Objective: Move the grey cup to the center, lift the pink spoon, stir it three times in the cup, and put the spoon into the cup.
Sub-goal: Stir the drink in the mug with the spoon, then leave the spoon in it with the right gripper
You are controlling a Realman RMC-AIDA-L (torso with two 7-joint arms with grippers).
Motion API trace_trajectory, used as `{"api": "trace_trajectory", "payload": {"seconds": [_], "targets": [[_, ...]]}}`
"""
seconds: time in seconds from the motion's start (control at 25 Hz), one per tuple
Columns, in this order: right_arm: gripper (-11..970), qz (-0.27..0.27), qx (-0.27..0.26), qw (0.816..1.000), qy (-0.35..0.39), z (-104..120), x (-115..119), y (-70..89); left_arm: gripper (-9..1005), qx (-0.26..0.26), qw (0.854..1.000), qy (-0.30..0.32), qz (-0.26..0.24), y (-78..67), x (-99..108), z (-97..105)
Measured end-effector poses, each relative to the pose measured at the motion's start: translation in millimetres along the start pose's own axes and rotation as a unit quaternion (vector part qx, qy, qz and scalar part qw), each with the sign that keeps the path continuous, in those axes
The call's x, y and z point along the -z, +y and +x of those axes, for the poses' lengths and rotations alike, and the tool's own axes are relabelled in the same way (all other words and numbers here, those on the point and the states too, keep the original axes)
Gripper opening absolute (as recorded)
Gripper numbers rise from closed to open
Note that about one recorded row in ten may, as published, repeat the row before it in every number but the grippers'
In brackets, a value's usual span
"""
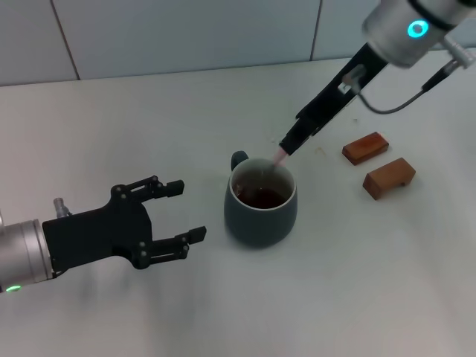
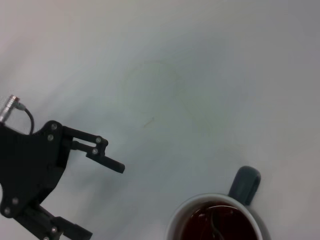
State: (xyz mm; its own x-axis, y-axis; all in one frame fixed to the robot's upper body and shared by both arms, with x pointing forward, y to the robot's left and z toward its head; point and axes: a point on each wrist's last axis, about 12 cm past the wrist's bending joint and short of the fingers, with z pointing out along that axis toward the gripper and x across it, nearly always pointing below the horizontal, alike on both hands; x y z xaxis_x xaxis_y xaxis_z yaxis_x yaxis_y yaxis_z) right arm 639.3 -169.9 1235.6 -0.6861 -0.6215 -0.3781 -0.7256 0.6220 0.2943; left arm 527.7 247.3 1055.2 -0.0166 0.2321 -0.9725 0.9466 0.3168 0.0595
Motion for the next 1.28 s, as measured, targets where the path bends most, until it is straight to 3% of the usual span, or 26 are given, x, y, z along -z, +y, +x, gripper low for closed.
{"api": "trace_trajectory", "payload": {"seconds": [0.4, 0.84, 1.28], "targets": [[123, 0.053, 0.005, 0.997, 0.058, -6.4, -14.8, 1.2, 785, 0.0, 1.0, 0.001, 0.001, 0.3, -1.0, -0.2], [123, 0.004, 0.031, 0.998, 0.05, -16.2, -20.7, 27.7, 785, 0.0, 1.0, 0.004, -0.003, 0.7, -0.9, 0.8], [138, 0.06, 0.027, 0.997, 0.05, -16.1, -10.5, 13.0, 785, -0.001, 1.0, 0.004, -0.003, -0.1, -0.8, 1.6]]}}
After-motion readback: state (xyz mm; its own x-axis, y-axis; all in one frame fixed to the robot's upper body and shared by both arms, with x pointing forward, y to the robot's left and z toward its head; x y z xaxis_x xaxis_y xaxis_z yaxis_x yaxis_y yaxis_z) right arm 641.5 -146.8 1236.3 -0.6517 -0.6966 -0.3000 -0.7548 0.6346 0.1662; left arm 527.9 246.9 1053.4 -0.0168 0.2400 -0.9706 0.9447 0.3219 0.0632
